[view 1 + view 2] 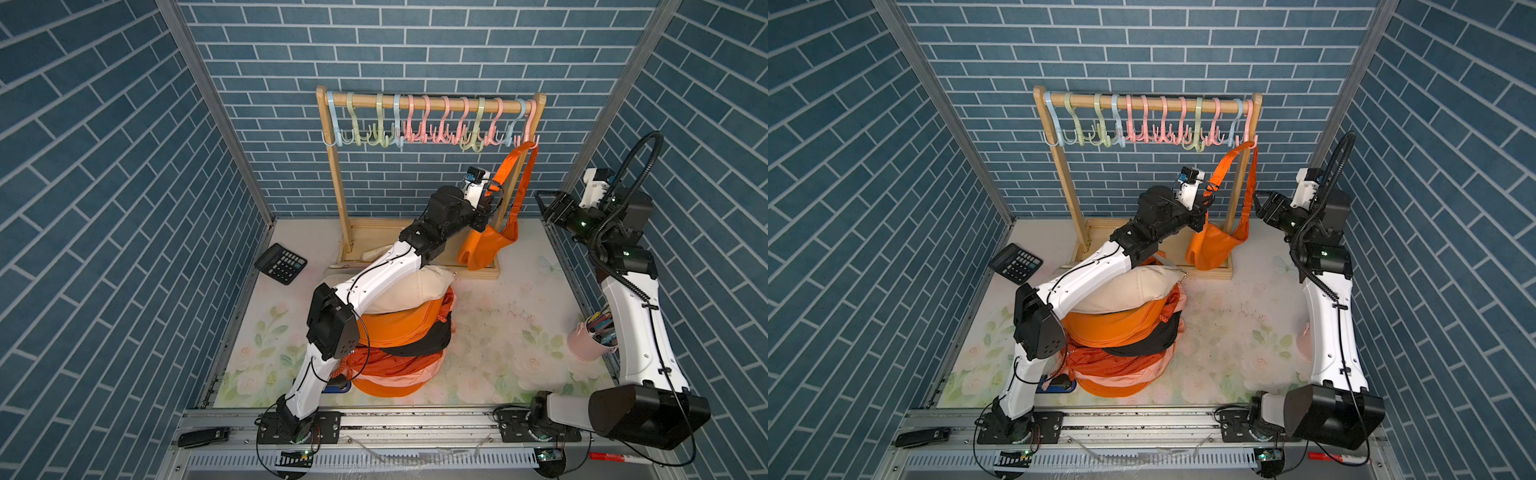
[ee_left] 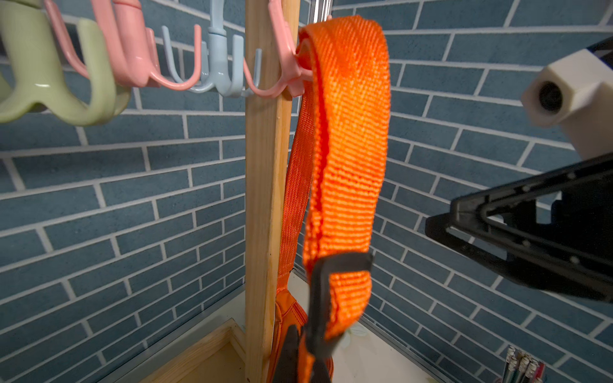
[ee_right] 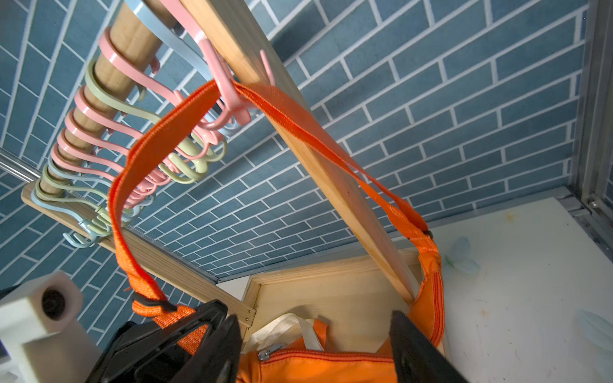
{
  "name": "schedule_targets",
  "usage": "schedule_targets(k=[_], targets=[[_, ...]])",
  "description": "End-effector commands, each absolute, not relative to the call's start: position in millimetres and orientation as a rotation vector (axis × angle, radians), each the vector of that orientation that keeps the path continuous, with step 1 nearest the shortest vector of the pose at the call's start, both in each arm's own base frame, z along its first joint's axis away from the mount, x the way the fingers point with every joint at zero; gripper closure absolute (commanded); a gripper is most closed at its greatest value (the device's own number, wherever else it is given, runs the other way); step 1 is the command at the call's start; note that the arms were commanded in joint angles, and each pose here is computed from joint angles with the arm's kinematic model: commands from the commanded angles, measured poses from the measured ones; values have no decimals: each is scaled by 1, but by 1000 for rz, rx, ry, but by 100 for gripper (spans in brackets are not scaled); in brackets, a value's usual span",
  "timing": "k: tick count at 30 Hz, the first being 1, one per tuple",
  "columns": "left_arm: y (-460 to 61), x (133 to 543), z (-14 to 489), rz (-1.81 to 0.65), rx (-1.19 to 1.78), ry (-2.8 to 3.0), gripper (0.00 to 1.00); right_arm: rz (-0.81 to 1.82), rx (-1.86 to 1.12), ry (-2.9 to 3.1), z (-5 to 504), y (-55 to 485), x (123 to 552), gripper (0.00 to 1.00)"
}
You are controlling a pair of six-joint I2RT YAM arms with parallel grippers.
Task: Take the bag off the hook
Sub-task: Pick up the bag from the hook.
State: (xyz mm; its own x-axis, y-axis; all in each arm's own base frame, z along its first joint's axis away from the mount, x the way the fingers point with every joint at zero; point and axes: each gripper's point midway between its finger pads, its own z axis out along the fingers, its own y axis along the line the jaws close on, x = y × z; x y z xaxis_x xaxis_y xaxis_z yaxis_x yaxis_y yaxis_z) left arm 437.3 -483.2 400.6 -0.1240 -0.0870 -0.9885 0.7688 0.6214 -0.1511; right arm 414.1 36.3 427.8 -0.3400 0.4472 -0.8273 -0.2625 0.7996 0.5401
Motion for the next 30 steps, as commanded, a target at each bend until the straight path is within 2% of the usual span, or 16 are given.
schedule_targets(k=[1,15,24,30], targets=[[-468,436,416,-794,609,1512,100,770,72,1708,449,44,426,32],[-443,446,409,-778,595,1555,100,747,-56,1611,470,63,463,40],[-442,450,400,-792,596,1575,100,722,-70,1624,474,61,484,40],[-439,454,397,-793,588,1583,100,726,-74,1645,467,64,499,47]])
